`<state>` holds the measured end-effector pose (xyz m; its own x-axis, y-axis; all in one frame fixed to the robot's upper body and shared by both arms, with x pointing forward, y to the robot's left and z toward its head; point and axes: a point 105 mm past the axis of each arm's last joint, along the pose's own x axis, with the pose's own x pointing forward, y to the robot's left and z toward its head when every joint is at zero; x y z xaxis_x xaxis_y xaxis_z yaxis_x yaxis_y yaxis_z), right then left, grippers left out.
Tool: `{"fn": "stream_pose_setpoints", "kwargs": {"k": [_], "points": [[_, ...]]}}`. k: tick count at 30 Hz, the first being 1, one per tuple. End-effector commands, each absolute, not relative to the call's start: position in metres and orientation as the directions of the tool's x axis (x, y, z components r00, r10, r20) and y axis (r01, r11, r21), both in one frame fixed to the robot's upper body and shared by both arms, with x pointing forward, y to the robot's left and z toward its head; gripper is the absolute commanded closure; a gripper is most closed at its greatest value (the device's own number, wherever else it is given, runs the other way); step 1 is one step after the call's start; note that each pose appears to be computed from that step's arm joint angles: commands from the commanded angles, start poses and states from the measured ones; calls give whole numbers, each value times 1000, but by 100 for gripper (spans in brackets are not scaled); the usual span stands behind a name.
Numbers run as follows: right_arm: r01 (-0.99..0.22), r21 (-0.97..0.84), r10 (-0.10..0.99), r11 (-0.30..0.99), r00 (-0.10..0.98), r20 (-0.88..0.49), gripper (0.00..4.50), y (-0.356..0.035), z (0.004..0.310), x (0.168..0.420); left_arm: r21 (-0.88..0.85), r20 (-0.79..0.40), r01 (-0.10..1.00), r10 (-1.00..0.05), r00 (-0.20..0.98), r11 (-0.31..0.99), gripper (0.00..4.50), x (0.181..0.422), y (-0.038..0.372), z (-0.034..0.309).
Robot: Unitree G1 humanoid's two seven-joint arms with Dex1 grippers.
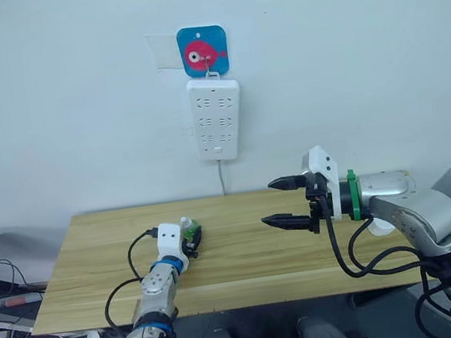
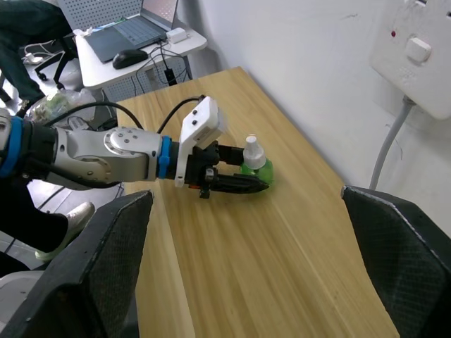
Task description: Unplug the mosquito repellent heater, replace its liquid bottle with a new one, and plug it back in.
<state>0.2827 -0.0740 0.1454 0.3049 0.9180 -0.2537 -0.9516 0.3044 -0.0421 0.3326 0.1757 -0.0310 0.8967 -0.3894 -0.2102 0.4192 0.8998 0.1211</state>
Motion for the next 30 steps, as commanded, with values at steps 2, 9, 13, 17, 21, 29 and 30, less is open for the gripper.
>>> {"fn": "stream_pose_setpoints", "kwargs": {"k": [2, 9, 13, 17, 21, 29, 30], "points": [[-961, -105, 932, 257, 275, -237, 0, -74, 155, 277, 246, -152, 690, -676, 721, 680, 226, 314, 132, 9], [-986, -60, 961, 153, 163, -224, 0, -62, 156, 262, 209, -206, 925, -911, 359, 317, 226, 274, 103, 68], [-987, -59, 962, 150, 160, -220, 0, -56, 150, 262, 124, -231, 975, -951, 208, 183, 226, 269, 99, 94], [-985, -63, 965, 163, 172, -198, 0, -50, 151, 264, 107, -238, 988, -962, 131, 108, 226, 274, 94, 115], [-980, -50, 969, 190, 196, -150, 0, -41, 159, 268, 111, -256, 991, -962, 100, 74, 226, 282, 94, 123], [-974, -51, 967, 220, 225, -116, 0, -31, 161, 270, 105, -285, 994, -958, 29, -1, 226, 283, 90, 130], [-974, -51, 967, 223, 227, -113, 0, -31, 161, 270, 103, -288, 995, -957, 24, -6, 226, 283, 90, 131]]}}
